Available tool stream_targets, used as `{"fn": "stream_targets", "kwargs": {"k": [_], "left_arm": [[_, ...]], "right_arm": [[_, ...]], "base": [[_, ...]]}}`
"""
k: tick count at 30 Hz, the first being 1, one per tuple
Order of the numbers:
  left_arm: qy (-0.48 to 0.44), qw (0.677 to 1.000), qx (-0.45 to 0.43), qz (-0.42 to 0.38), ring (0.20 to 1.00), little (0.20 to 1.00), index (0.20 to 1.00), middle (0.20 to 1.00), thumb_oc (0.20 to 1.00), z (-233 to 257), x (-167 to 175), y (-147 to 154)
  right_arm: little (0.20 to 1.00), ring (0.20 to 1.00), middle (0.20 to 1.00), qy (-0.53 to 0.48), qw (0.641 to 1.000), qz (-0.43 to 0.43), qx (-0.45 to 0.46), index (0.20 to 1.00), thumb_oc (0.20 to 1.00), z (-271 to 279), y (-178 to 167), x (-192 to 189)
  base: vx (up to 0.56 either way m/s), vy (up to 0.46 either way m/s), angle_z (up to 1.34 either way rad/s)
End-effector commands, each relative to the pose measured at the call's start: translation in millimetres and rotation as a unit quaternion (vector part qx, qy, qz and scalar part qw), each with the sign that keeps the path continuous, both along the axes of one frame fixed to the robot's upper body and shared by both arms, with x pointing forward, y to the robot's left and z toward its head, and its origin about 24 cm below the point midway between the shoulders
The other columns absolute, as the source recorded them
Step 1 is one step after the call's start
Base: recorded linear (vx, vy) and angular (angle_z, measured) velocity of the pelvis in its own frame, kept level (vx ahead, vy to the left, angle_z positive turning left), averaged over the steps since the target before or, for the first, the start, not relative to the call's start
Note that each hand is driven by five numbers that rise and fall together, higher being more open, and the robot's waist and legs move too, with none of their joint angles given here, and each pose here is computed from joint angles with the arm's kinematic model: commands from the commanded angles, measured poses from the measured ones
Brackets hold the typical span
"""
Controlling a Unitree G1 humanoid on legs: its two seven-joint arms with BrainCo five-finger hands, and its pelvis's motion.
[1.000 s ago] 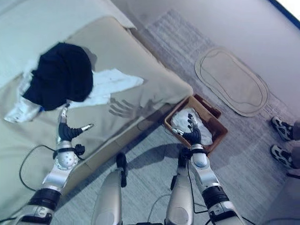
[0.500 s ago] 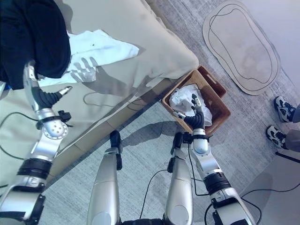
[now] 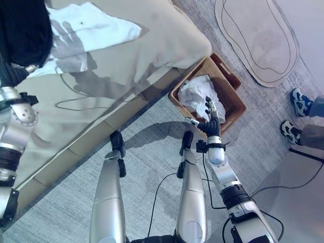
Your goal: Pick up clothes into the bucket
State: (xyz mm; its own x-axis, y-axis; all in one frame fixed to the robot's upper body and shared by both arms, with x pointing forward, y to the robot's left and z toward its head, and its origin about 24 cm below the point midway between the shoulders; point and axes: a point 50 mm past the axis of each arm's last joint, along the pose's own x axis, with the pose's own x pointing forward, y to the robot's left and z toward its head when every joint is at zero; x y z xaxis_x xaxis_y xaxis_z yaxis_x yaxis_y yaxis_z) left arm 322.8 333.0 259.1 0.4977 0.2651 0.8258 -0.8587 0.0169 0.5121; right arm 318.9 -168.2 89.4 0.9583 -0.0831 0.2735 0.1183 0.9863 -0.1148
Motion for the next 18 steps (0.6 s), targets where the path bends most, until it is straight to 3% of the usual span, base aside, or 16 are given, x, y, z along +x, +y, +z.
{"fn": "stream_targets", "kwargs": {"k": [1, 13, 18], "left_arm": [[-0.019, 0.997, 0.055, 0.052, 1.000, 1.000, 1.000, 1.000, 1.000, 38, -7, 16], [0.069, 0.984, 0.131, 0.104, 1.000, 1.000, 1.000, 1.000, 1.000, 62, 5, 19], [0.156, 0.961, 0.168, 0.156, 1.000, 1.000, 1.000, 1.000, 1.000, 64, 13, 27]], "right_arm": [[1.000, 1.000, 1.000, -0.086, 0.996, 0.005, -0.005, 1.000, 1.000, 30, -13, -9], [1.000, 1.000, 1.000, -0.128, 0.992, 0.015, -0.010, 1.000, 1.000, 49, -18, -14], [1.000, 1.000, 1.000, -0.141, 0.990, 0.012, -0.010, 1.000, 1.000, 57, -25, -16]], "base": [[0.00, 0.000, 0.00], [0.00, 0.019, -0.01], [0.04, 0.026, -0.02]]}}
